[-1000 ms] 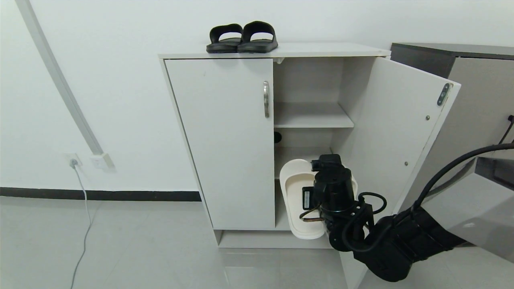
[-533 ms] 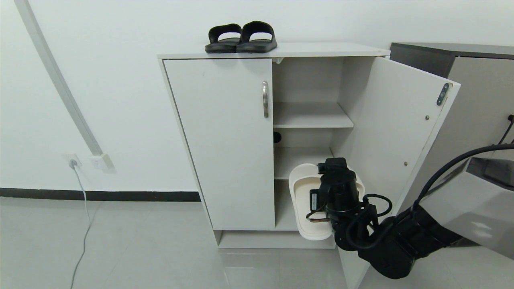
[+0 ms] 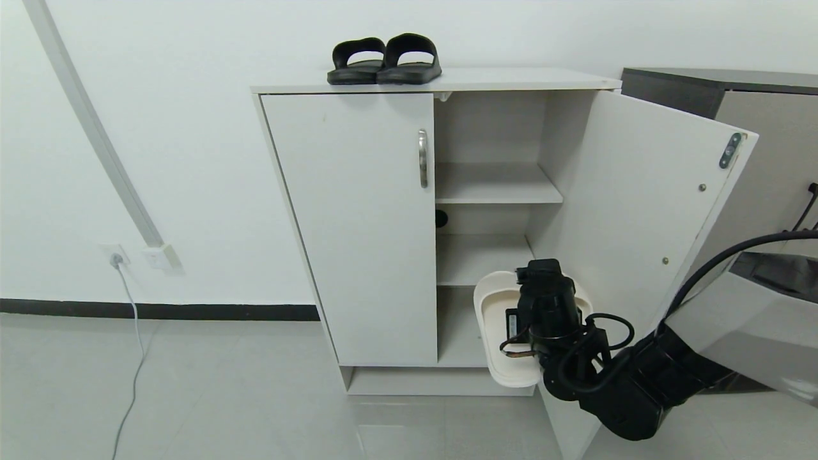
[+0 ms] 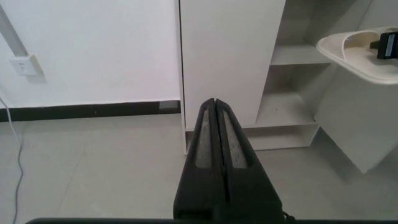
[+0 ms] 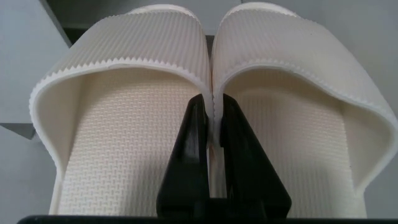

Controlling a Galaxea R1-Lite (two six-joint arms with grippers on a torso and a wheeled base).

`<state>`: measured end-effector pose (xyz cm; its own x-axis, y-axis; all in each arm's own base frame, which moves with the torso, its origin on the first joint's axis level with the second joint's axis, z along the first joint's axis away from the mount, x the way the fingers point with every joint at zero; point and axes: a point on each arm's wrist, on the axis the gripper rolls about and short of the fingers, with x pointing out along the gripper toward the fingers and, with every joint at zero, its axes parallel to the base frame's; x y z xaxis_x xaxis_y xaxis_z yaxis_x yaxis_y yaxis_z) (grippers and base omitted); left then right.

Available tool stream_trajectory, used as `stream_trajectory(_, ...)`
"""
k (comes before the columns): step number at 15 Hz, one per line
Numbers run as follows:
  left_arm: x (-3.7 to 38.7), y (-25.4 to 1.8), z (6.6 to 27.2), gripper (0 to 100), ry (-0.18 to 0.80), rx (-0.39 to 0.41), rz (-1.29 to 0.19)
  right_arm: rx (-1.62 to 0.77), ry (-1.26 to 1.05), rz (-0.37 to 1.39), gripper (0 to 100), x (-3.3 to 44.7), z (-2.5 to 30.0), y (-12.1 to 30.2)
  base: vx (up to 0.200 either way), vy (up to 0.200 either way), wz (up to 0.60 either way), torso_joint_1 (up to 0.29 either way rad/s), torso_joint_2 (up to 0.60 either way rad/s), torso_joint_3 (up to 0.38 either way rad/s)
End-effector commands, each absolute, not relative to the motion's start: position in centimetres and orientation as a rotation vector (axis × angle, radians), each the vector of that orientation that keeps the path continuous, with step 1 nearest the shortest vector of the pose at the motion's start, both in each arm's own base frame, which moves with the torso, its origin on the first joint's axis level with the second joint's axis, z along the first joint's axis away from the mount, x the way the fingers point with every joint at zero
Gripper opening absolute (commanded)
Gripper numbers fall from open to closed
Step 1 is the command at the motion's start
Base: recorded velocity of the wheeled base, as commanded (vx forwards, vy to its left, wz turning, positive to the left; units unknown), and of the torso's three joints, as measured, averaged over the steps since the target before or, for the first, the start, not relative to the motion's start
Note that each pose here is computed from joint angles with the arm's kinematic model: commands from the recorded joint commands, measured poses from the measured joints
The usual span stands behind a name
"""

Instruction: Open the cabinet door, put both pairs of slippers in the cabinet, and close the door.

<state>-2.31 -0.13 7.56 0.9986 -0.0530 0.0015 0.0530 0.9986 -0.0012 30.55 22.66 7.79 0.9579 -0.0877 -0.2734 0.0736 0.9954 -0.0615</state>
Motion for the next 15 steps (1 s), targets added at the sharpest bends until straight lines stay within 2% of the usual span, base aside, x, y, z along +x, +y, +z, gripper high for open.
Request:
stream_trajectory(1, -2.3, -0.1, 7.6, 0, 0.0, -0.002, -0.052, -0.06, 0.292, -0.086, 0, 30.5, 7.5, 22.4, 0.0, 0.0, 0.0, 0.0, 0.0, 0.0)
stream_trajectory(6, -2.3, -0.1, 7.6, 0, 0.0, -0.002, -0.052, -0.052, 0.282, -0.061, 0, 30.0, 7.9, 23.0, 0.0, 0.0, 0.0, 0.0, 0.0, 0.0)
stream_trajectory(9, -2.3, -0.1, 7.6, 0, 0.0, -0.002, -0.052, -0.028, 0.288, 0.083, 0, 28.7, 8.5, 24.7, 0.0, 0.0, 0.0, 0.0, 0.0, 0.0)
stream_trajectory(12, -2.3, -0.1, 7.6, 0, 0.0, 0.0, -0.052, -0.015, 0.28, 0.104, 0, 30.0, 7.5, 26.1, 0.0, 0.0, 0.0, 0.0, 0.0, 0.0)
stream_trajectory(15, -2.3, -0.1, 7.6, 0, 0.0, 0.002, -0.052, -0.004, 0.272, 0.076, 0, 31.5, 6.2, 25.8, 0.0, 0.0, 0.0, 0.0, 0.0, 0.0)
